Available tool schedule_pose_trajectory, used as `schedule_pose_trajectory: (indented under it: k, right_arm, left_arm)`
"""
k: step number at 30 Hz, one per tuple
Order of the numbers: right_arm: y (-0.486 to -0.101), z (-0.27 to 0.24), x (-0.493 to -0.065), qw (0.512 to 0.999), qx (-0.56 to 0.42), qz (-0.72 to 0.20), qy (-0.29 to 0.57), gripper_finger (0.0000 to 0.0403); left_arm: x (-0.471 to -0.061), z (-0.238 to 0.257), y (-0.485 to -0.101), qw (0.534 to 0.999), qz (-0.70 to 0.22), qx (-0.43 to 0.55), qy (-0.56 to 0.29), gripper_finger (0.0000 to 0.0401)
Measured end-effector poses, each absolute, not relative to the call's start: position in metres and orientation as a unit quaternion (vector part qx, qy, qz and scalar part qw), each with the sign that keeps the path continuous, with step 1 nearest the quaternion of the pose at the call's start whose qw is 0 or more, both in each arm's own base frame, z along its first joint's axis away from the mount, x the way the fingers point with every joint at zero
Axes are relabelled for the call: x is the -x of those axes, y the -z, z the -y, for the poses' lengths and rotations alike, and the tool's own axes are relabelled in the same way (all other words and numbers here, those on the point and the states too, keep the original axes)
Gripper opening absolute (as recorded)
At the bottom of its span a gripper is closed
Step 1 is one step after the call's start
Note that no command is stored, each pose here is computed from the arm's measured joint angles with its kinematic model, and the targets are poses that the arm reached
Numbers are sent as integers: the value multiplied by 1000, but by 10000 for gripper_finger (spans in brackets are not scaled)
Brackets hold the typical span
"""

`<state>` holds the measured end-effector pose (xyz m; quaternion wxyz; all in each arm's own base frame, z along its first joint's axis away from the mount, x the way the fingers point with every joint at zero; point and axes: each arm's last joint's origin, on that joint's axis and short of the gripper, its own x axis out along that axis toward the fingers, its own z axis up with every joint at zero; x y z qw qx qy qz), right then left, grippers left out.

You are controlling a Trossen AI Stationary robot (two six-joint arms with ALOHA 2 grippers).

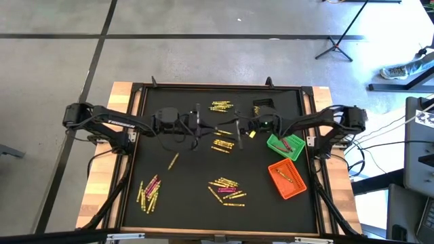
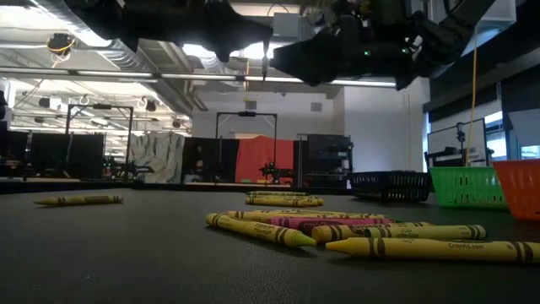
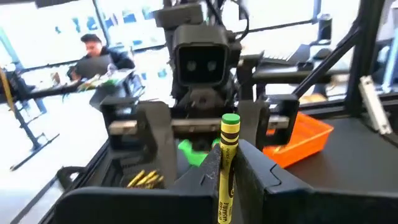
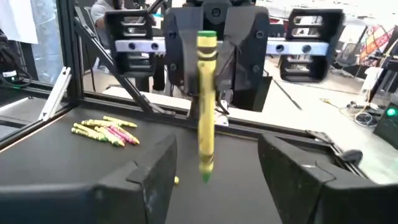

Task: Sort crayons
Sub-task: Put the green crayon into the orange basket

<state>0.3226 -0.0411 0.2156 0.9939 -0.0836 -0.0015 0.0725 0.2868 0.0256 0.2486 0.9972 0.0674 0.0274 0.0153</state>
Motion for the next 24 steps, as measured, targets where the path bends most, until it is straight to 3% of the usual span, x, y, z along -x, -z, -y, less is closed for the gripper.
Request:
schedule_pose_trajectory:
  k: [8, 17, 24]
  right_arm:
    - [-215, 30, -343, 993, 92, -2, -80, 165]
    - [-214, 31, -343, 992, 106, -6, -71, 21]
    - [-215, 31, -340, 992, 106, -27, -69, 34]
  left_arm:
    - [-292, -26, -243, 997, -26, -70, -10, 15]
    - [-292, -26, -243, 997, -27, -70, -13, 15]
    - [-292, -26, -241, 997, -37, -67, -14, 42]
